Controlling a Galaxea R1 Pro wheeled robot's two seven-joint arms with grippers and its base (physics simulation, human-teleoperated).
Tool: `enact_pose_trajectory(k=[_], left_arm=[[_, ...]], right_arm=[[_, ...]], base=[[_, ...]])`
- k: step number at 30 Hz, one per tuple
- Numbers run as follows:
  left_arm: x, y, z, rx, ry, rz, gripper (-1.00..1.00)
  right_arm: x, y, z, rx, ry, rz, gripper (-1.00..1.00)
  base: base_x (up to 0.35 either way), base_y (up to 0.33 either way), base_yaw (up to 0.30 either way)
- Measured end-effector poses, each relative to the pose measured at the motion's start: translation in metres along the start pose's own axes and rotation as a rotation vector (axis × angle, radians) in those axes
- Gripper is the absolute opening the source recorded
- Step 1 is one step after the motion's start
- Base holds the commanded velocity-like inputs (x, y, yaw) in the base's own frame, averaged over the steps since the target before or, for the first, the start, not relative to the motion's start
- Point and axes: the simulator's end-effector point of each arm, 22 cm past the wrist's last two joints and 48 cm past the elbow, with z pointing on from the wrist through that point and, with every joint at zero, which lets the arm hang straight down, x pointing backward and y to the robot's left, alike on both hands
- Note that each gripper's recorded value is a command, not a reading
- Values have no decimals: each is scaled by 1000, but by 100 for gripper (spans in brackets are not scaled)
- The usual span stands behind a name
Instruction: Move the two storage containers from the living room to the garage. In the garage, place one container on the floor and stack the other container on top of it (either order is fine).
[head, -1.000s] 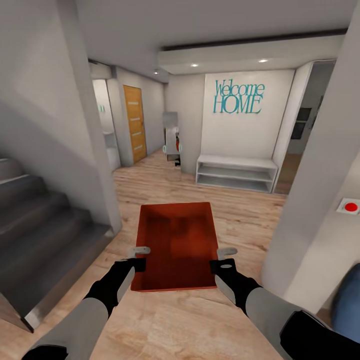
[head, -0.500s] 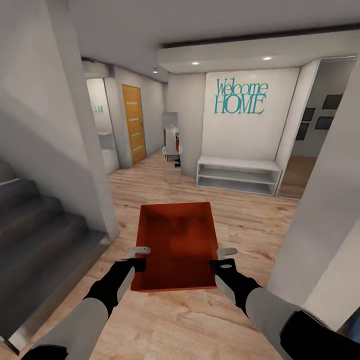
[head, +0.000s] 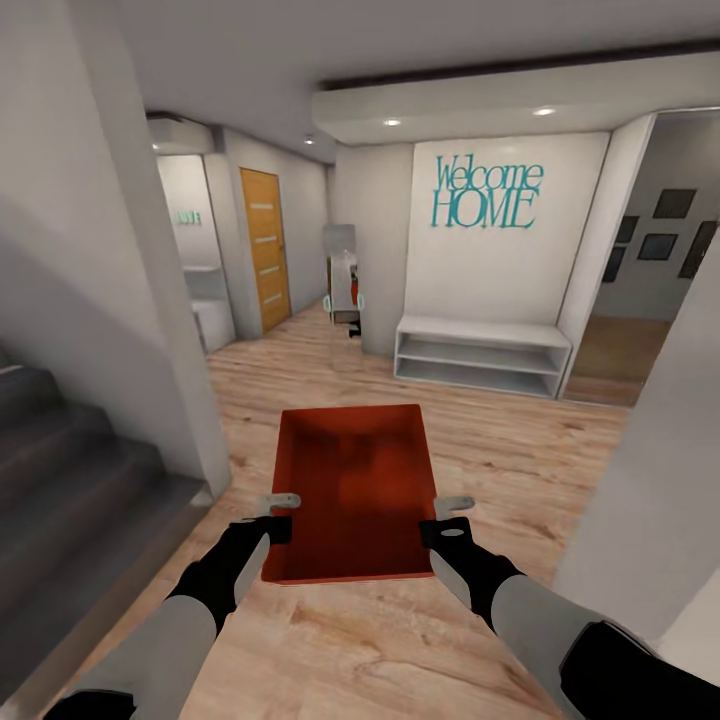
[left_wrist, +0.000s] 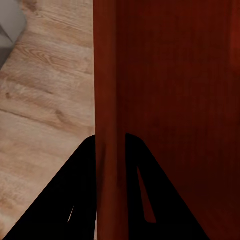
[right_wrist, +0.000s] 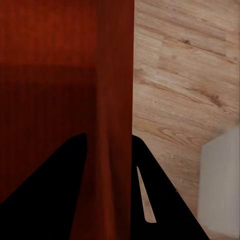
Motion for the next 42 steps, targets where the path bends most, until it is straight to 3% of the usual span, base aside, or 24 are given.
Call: enact_pose_trajectory(k=[42], left_arm=[[1, 0, 0, 1, 2, -1, -100]], right_arm=[[0, 0, 0, -1, 1, -3, -100]], base=[[322, 0, 0]])
